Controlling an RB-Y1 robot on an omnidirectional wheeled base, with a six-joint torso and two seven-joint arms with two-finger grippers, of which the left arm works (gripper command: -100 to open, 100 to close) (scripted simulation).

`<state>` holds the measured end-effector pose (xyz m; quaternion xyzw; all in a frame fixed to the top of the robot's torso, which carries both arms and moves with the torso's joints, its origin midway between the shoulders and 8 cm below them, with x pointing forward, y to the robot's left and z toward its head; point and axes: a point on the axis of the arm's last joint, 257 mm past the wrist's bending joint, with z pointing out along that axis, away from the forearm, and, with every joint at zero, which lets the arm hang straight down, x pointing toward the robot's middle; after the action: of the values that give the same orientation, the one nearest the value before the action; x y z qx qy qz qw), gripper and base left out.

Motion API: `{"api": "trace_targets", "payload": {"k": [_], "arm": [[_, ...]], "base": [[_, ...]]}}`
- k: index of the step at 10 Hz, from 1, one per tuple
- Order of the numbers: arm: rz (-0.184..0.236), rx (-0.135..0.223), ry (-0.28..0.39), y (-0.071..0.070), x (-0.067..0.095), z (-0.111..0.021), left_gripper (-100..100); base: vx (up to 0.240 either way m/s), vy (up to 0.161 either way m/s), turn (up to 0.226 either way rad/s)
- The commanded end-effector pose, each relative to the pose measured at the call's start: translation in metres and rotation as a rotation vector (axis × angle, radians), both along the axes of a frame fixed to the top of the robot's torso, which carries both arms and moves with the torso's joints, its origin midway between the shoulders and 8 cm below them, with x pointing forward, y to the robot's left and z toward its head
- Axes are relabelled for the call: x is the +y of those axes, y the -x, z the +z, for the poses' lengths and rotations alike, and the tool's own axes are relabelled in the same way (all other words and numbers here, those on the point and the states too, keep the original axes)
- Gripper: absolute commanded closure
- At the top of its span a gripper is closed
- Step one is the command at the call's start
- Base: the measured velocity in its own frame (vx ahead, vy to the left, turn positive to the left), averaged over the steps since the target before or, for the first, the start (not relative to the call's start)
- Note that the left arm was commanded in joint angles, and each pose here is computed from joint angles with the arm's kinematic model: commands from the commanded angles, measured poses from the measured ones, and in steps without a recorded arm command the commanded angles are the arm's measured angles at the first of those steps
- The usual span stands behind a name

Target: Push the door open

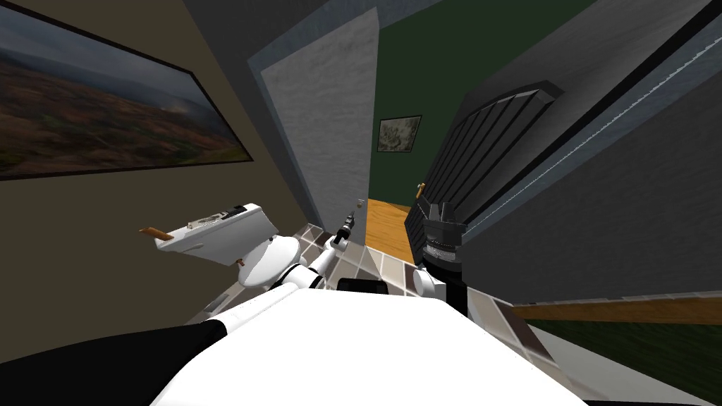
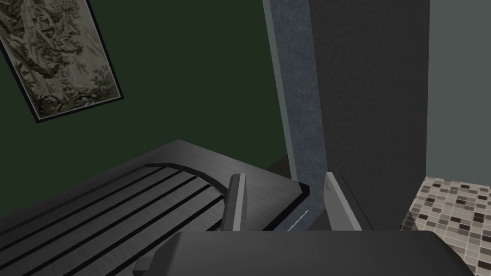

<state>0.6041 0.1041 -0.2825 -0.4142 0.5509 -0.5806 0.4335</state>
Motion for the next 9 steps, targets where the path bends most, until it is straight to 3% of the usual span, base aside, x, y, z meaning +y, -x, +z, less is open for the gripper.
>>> {"api": "trace_targets", "payload": {"k": [1, 3, 5, 9], "arm": [[-0.007, 0.017, -0.006, -0.002, -0.005, -0.005, -100], [-0.017, 0.043, -0.016, -0.005, -0.013, -0.013, -100], [-0.017, 0.043, -0.016, -0.005, -0.014, -0.012, -100], [0.001, 0.042, -0.029, -0.008, 0.000, -0.013, -100]], "base": [[0.055, 0.058, -0.048], [0.071, 0.095, -0.064], [0.046, 0.057, -0.016], [0.165, -0.039, -0.024]]}}
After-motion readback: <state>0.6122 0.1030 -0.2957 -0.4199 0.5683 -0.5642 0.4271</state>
